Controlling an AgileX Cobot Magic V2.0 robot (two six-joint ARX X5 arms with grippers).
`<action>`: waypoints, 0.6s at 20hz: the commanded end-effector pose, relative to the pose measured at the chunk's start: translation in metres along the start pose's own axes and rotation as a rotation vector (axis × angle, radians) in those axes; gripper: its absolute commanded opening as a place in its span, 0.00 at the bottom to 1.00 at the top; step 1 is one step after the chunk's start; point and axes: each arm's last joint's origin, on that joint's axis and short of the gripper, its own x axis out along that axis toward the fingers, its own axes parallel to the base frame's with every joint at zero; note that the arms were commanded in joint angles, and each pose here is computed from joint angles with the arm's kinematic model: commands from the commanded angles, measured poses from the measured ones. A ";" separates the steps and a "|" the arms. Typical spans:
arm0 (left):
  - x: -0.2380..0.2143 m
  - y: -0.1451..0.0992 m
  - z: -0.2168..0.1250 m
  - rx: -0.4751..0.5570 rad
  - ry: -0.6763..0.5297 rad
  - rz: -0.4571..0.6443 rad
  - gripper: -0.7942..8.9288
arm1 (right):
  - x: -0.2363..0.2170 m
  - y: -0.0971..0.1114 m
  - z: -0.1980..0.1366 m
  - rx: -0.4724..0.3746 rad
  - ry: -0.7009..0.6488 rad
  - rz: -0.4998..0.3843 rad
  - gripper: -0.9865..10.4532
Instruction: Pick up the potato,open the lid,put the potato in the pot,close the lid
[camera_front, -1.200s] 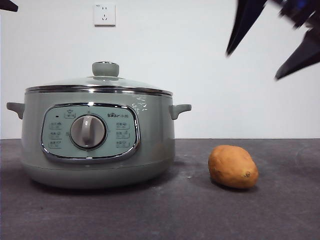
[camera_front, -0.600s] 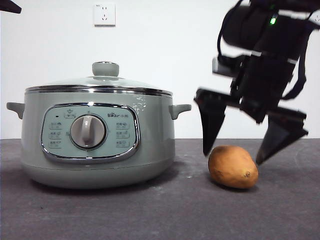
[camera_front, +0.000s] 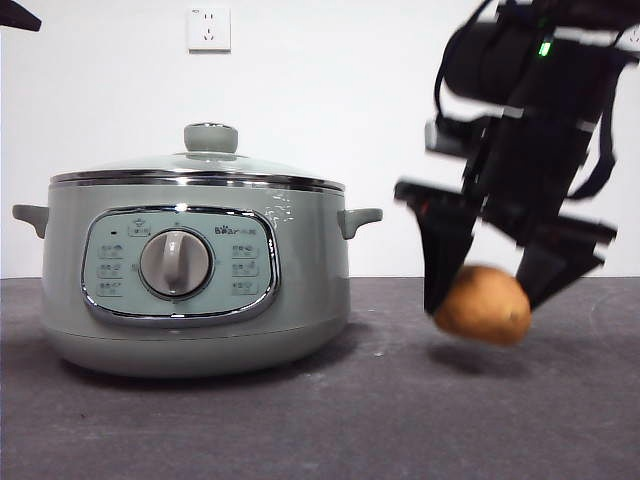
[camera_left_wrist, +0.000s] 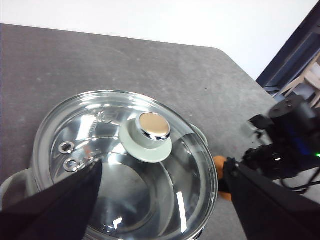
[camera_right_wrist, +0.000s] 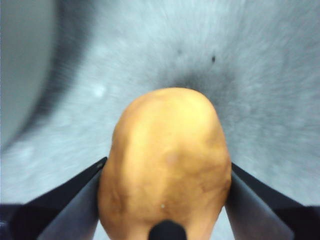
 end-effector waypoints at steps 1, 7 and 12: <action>0.005 0.001 0.004 0.005 0.002 0.013 0.50 | -0.027 0.001 -0.002 -0.013 -0.048 0.011 0.08; 0.039 -0.003 0.033 0.066 0.097 0.022 0.50 | -0.088 0.001 -0.013 -0.032 -0.173 0.038 0.08; 0.087 -0.012 0.050 0.146 0.231 0.084 0.50 | -0.112 0.000 -0.022 -0.034 -0.220 0.050 0.08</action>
